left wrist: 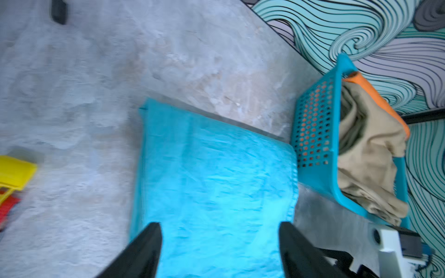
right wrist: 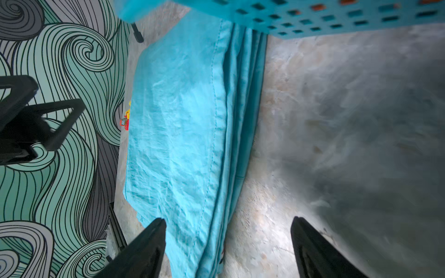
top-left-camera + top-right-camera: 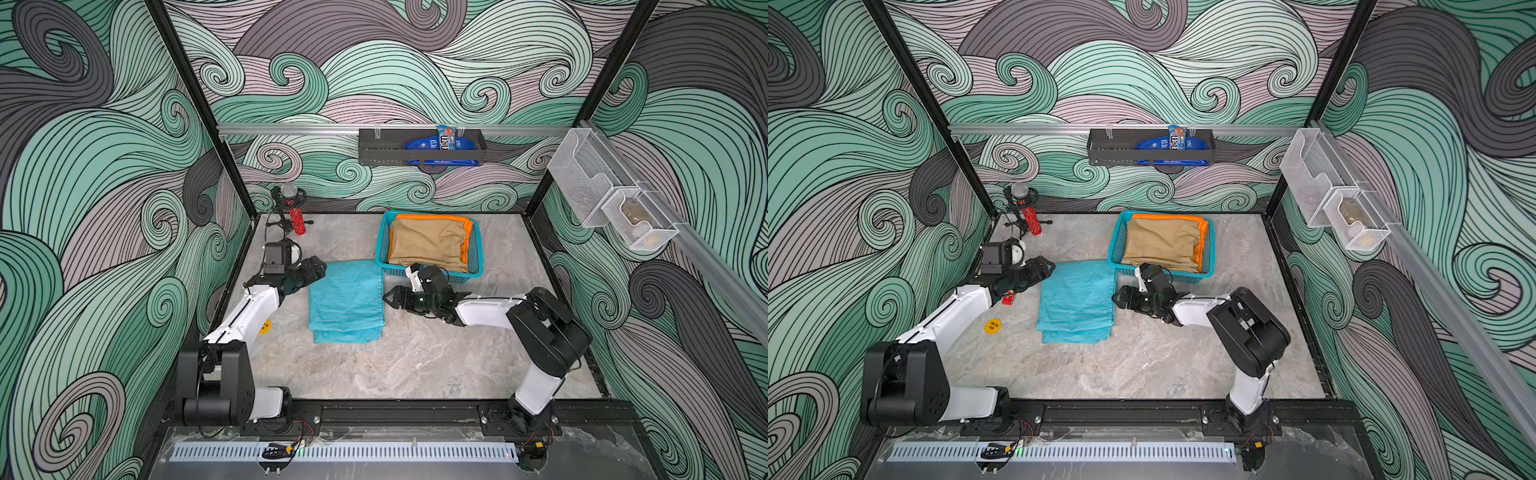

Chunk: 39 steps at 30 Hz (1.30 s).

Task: Put the folded long pants in the basket
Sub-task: Move the long pant to the center of the board, then pick up the long pant at the center of the board.

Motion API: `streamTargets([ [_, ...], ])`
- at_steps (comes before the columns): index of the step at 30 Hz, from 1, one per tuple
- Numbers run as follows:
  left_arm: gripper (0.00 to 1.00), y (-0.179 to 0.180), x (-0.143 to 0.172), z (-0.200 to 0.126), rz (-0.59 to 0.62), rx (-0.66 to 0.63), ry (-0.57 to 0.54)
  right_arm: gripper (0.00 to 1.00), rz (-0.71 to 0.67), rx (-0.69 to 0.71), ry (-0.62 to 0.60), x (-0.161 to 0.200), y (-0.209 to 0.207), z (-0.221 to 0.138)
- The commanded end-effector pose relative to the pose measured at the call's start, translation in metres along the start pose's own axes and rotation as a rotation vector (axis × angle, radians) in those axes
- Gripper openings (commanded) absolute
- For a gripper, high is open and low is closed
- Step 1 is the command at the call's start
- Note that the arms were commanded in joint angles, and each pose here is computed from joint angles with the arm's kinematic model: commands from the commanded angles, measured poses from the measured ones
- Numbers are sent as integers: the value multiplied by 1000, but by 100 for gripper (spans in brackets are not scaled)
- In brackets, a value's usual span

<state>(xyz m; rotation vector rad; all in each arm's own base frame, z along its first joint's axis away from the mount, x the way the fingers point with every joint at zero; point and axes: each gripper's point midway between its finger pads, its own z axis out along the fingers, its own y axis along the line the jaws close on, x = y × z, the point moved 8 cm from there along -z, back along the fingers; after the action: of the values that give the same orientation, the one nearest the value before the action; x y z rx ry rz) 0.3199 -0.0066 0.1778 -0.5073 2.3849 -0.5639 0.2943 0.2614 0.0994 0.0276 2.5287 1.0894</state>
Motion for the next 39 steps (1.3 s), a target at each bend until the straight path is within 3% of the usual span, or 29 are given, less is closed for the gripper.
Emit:
streamTargets([
  [1, 94, 33, 27, 10, -95, 15, 121, 84, -9, -48, 33, -1, 9, 13],
  [10, 94, 63, 61, 30, -151, -36, 195, 84, 19, -17, 114, 6, 3, 44],
  [23, 83, 42, 109, 58, -134, 54, 364, 83, 9, -31, 139, 10, 10, 56],
  [27, 74, 41, 123, 54, -171, 84, 348, 71, -5, -51, 160, 12, 13, 61],
  [29, 64, 42, 126, 53, -180, 97, 340, 61, -18, -62, 166, 12, 17, 64],
  [30, 55, 41, 127, 52, -179, 103, 338, 52, -25, -67, 167, 12, 19, 65],
  [33, 9, 39, 126, 53, -177, 126, 339, 25, -37, -81, 166, 12, 25, 64],
  [34, 0, 38, 125, 53, -178, 135, 340, 17, -42, -88, 166, 11, 28, 64],
  [37, 0, 32, 120, 51, -180, 166, 336, 1, -58, -107, 162, 10, 37, 63],
  [39, 0, 26, 114, 46, -180, 186, 315, 0, -70, -126, 155, 9, 47, 60],
])
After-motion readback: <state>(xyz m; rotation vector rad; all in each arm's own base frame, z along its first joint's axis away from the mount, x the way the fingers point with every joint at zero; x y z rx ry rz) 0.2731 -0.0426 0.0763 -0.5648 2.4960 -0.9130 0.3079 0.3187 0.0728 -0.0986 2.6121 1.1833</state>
